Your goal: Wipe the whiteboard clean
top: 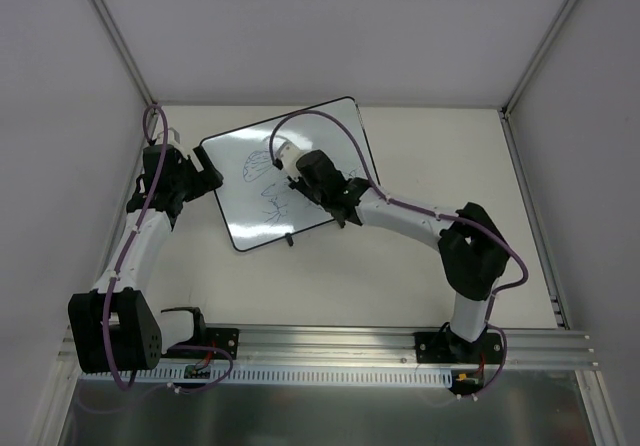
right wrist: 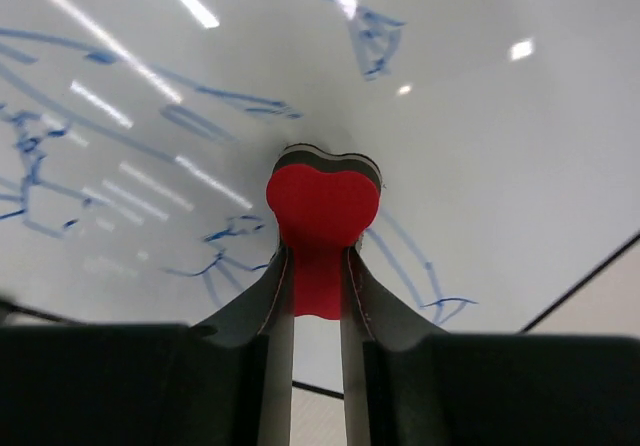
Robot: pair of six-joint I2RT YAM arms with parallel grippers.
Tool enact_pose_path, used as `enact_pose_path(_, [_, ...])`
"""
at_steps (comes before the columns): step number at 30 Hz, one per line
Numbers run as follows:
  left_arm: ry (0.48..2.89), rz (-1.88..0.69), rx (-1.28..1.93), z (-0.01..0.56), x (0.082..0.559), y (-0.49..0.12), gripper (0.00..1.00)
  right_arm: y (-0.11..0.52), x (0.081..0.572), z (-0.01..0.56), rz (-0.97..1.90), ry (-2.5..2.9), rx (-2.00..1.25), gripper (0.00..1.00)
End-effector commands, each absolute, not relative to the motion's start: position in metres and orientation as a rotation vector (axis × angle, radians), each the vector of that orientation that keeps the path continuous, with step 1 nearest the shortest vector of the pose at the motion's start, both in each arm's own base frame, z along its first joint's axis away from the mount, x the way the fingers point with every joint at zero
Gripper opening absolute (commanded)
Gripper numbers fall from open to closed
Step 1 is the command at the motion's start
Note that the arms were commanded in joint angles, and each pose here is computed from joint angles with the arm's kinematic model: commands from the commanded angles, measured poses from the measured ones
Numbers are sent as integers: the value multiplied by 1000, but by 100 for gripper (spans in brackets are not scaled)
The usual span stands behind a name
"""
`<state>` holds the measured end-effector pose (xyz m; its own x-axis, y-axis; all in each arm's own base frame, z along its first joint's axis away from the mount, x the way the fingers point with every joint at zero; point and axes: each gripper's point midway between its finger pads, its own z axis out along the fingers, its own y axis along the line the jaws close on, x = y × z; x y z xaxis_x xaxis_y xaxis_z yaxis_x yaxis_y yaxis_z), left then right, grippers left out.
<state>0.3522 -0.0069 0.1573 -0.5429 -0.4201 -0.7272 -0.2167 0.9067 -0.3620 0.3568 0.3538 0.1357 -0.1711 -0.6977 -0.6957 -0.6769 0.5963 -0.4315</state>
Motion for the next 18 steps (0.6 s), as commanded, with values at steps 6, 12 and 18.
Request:
enact_pose_path(6, [2154, -300, -427, 159, 356, -13, 82, 317, 420, 178, -158, 1850, -870, 0])
enact_pose_path(12, [2158, -292, -415, 158, 355, -15, 82, 320, 429, 156, -135, 1877, -914, 0])
enact_pose_path(18, [2162, -289, -405, 157, 355, -17, 82, 332, 409, 128, -80, 1907, -998, 0])
